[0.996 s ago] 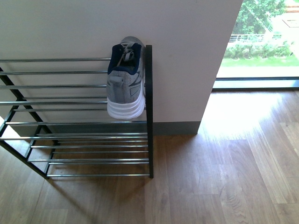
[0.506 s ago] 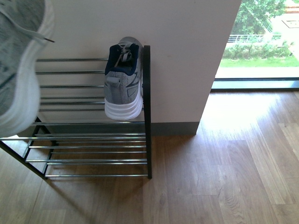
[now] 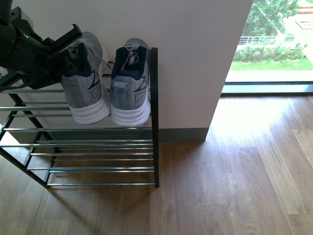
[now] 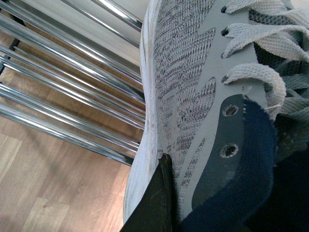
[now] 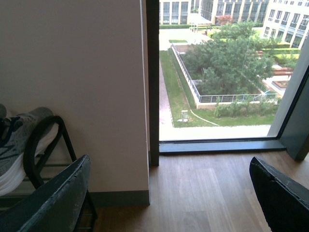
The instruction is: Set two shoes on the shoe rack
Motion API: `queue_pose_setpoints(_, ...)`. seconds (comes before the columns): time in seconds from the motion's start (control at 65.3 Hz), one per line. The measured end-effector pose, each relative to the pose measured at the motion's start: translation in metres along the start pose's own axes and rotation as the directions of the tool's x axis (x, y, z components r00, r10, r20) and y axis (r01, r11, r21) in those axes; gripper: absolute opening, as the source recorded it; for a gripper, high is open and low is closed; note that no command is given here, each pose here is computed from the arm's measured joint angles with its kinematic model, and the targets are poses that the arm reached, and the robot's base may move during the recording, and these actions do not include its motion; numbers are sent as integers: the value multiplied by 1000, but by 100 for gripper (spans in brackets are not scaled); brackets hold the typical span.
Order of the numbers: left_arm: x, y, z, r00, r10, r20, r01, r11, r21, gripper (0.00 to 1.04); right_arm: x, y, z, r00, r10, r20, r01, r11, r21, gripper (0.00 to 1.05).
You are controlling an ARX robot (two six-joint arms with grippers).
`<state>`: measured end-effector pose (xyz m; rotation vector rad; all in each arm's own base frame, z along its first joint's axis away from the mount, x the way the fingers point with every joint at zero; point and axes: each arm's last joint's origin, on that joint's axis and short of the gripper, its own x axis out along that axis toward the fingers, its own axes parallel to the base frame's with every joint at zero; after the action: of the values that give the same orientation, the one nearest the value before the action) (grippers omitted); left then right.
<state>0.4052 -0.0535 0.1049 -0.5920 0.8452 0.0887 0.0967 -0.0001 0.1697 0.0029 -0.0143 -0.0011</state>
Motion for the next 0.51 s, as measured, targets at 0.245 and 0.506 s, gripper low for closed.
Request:
queue_pose_setpoints(0.245, 13, -7, 3, 1000, -8, -20, 9, 999, 47, 6, 0, 0, 0, 1000, 0, 0, 0, 1000, 0, 96)
queue_pose_setpoints(0.506, -11, -10, 4, 998, 25, 64, -32, 994, 101, 50, 0, 0, 0, 1000, 0, 0, 0, 1000, 0, 96)
